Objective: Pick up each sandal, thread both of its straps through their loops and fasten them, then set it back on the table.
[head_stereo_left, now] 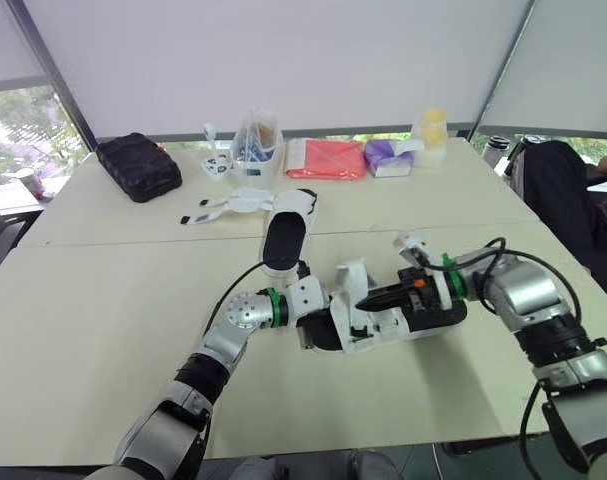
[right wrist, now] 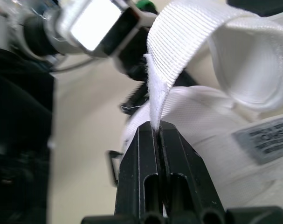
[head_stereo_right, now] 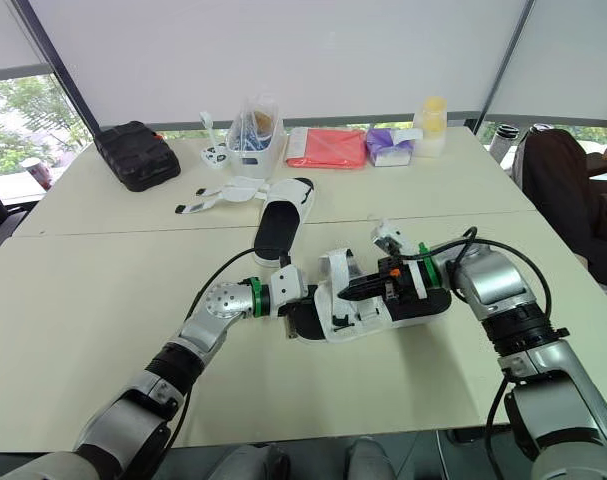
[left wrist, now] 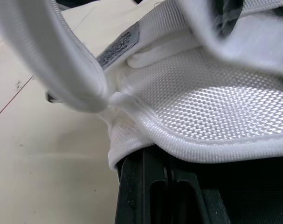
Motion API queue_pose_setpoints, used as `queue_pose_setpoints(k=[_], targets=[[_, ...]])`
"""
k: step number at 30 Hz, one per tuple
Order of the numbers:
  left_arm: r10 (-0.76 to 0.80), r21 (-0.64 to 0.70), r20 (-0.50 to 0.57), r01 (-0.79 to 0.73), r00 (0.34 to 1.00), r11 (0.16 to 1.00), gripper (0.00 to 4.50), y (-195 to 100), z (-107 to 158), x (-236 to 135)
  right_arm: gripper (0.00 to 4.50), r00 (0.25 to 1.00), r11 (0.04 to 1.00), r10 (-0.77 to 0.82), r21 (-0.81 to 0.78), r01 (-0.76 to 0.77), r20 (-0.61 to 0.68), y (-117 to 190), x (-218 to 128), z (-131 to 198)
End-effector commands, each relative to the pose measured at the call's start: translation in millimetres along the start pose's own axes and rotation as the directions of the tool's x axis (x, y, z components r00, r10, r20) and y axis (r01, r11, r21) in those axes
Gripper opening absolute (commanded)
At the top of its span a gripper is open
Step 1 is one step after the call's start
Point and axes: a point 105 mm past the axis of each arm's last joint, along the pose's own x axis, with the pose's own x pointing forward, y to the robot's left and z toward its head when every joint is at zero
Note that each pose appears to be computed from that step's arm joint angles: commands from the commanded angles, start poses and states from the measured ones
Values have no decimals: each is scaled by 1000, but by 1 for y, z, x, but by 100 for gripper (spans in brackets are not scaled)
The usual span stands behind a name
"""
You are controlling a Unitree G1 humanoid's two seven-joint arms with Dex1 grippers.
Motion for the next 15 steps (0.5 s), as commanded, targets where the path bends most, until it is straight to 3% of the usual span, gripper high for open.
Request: queue_pose_setpoints(k=[1,6,15], targets=[[-50,-70,-105,42,993,997,0,-19,-29,1,2,999,998,16,-57,-18,-40,3,4,-2],[-47,-70,-104,40,993,997,0,-20,-29,1,2,985,986,96,-123,-114,-144,18,3,-15],[-45,-75,-101,38,994,996,0,-21,-29,2,2,979,971,71,-213,-112,-193,11,-10,-18]])
